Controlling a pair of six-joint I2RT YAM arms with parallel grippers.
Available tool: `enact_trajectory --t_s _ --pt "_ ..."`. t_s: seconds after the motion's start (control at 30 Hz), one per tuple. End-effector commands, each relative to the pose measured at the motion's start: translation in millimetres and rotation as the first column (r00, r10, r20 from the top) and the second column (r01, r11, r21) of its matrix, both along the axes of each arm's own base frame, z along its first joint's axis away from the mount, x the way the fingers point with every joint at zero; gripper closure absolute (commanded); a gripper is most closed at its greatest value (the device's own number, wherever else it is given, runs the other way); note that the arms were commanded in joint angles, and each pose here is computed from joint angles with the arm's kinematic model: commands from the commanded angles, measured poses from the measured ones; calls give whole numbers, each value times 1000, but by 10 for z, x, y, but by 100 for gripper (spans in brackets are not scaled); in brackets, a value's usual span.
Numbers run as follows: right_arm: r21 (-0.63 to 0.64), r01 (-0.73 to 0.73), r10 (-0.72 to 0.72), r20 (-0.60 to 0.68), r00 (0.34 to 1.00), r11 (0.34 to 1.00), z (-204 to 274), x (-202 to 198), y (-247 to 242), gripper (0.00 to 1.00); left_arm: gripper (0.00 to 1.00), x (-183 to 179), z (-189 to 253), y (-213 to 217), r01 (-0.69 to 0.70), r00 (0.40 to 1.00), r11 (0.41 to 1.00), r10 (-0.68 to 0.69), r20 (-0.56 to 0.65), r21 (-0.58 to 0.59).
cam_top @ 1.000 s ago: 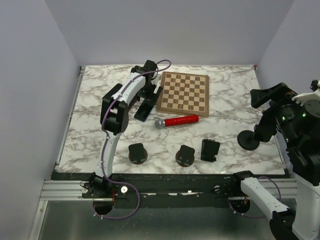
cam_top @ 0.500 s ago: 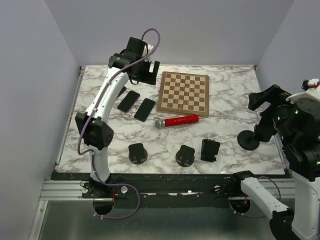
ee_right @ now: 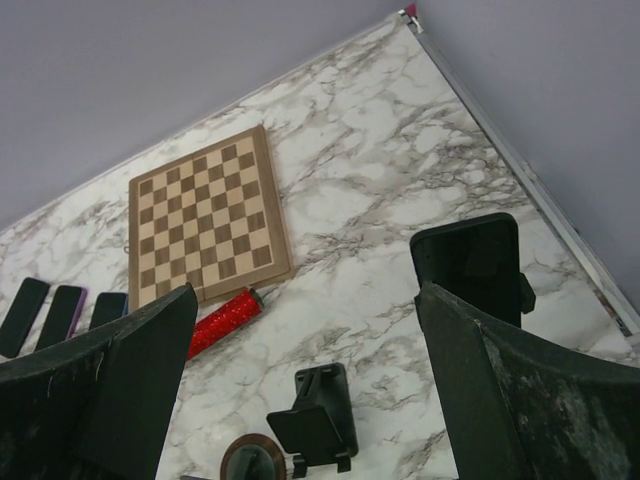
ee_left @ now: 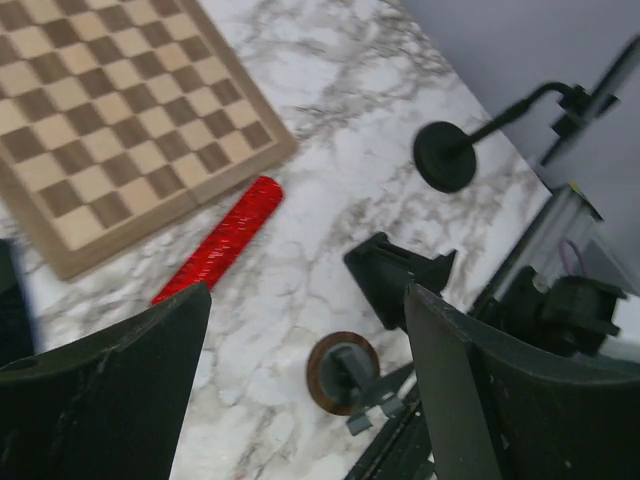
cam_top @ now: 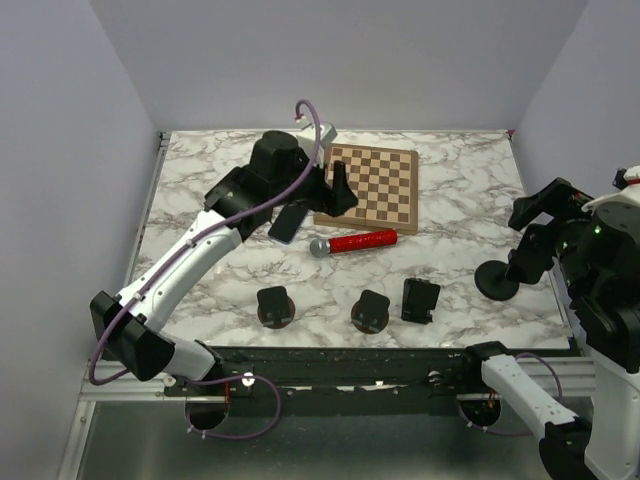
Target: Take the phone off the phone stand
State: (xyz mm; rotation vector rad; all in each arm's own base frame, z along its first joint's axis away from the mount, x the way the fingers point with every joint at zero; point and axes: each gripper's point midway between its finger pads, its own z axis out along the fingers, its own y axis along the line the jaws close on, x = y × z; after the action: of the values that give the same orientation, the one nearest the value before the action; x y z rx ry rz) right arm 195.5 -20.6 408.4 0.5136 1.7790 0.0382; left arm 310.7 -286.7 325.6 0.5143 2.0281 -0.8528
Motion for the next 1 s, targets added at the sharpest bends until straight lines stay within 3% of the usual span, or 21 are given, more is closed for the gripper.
enact_trajectory --t_s 0.0,0.27,0.43,0.97 --pt "-57 93 -98 -108 989 994 -219 -166 -197 0 14 -512 523 -592 218 968 939 -175 178 -267" --pt "-97 254 -269 -215 939 962 -649 -127 -402 0 12 -1217 639 -1486 464 884 784 -382 270 -412" --pt "-124 308 -329 -212 920 943 -701 -43 -478 0 12 -1436 698 -1910 542 840 712 -457 292 -446" --pt "-178 367 -396 -172 902 913 -993 419 -552 0 4 -1894 710 -1531 585 810 666 -510 289 -462"
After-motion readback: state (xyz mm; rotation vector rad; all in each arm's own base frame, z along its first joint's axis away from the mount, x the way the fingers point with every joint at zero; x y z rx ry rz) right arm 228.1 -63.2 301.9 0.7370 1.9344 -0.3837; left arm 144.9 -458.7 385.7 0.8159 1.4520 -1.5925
